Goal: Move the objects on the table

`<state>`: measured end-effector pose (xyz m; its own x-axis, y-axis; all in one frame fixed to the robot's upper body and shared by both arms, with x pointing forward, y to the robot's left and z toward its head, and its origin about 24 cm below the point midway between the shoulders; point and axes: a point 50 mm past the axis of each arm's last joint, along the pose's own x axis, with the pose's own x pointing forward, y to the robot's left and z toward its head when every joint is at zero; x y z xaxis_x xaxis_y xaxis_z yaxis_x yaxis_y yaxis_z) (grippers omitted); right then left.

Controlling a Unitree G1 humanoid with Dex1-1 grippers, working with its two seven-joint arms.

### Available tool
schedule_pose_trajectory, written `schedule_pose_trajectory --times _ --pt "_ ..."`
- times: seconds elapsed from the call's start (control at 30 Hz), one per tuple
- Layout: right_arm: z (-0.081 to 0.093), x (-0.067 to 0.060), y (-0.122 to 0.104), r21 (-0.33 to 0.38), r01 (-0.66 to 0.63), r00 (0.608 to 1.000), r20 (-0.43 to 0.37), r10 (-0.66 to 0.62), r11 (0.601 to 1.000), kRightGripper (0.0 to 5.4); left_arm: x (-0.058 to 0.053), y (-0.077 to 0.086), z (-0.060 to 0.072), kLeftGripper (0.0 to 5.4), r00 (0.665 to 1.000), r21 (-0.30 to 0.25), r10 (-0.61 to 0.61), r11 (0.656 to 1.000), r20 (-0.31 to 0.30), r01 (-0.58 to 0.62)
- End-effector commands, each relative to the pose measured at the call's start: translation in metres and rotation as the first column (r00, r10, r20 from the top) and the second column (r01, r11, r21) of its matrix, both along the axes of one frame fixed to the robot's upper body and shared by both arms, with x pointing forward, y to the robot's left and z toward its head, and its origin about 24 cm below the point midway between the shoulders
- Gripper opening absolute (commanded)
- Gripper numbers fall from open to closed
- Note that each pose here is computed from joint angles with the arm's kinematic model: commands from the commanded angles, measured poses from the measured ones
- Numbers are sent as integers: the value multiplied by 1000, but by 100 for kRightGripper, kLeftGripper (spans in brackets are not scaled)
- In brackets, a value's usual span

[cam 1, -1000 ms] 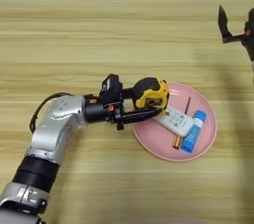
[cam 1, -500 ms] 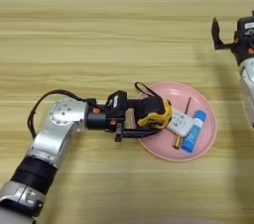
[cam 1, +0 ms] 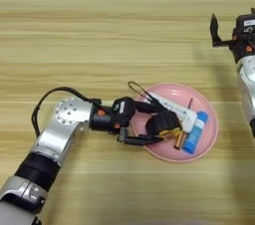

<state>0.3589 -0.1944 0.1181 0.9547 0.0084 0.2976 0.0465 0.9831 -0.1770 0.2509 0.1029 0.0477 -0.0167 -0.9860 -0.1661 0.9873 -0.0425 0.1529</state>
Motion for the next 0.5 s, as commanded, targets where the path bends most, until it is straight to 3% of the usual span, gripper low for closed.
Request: schedule_pose_trajectory --times 0.03,0.3,0.5 --pt "-3 0 -1 8 -6 1000 -9 6 1000 540 3 -1 6 386 1000 -27 14 1000 24 -13" --pt "-3 -2 -1 1 -8 1000 -7 8 1000 540 9 -1 33 467 996 -210 83 975 44 -72" --pt "-3 -4 -2 0 -15 1000 3 15 1000 540 15 4 53 517 981 -349 186 924 53 -156"
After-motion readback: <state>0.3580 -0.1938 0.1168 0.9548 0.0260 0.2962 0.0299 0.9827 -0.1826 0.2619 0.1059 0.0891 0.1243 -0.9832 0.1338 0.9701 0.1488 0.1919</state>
